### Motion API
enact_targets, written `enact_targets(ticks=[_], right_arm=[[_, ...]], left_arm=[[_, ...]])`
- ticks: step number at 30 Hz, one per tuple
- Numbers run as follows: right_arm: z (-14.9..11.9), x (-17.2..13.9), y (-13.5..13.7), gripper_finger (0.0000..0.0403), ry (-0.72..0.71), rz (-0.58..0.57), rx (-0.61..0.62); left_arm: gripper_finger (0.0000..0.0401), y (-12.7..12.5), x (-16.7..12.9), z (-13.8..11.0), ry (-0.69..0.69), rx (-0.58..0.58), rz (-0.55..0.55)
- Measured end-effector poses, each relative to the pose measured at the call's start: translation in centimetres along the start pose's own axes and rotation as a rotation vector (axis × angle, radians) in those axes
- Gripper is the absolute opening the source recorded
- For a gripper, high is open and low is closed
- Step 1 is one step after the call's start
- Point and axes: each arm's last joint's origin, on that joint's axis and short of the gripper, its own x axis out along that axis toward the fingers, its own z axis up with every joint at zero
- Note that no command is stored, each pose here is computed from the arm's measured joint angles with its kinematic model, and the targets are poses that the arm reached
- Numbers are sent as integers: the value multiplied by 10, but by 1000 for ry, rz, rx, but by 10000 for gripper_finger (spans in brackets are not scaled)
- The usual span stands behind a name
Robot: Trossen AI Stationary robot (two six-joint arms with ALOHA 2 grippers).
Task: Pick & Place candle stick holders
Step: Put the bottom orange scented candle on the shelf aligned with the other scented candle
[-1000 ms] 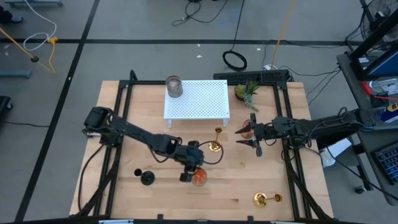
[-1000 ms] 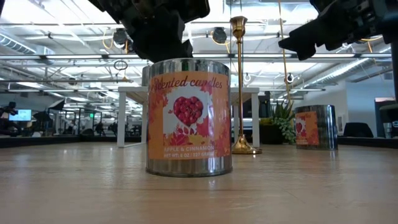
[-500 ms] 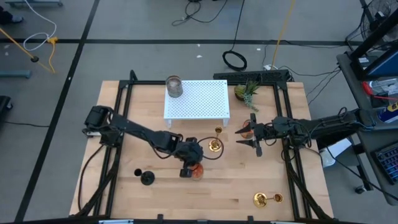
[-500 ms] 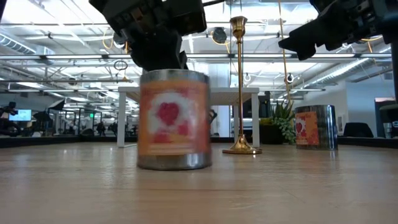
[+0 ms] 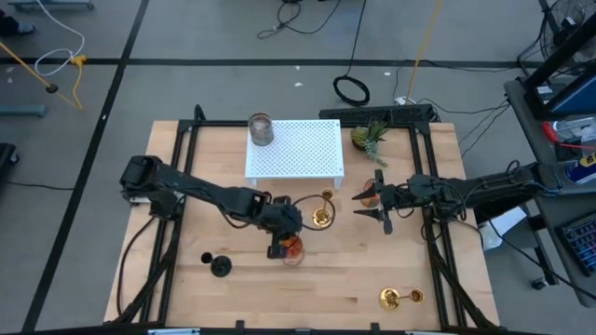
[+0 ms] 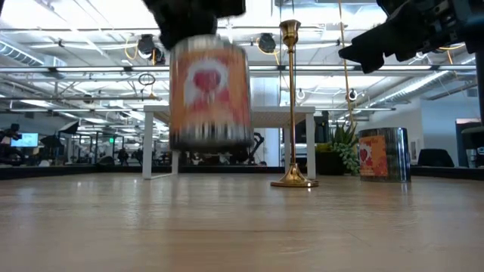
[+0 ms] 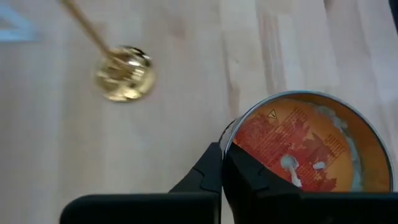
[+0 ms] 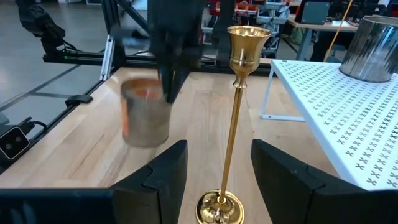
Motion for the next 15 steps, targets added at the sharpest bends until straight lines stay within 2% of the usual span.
enact_targets(ticks=[7, 15], right_arm=[[1, 0, 0, 178, -7, -1, 0], [1, 0, 0, 178, -7, -1, -3]], left_arm=[[5, 15, -66, 24, -67, 21, 156], [3, 63, -115, 47, -94, -16, 276]])
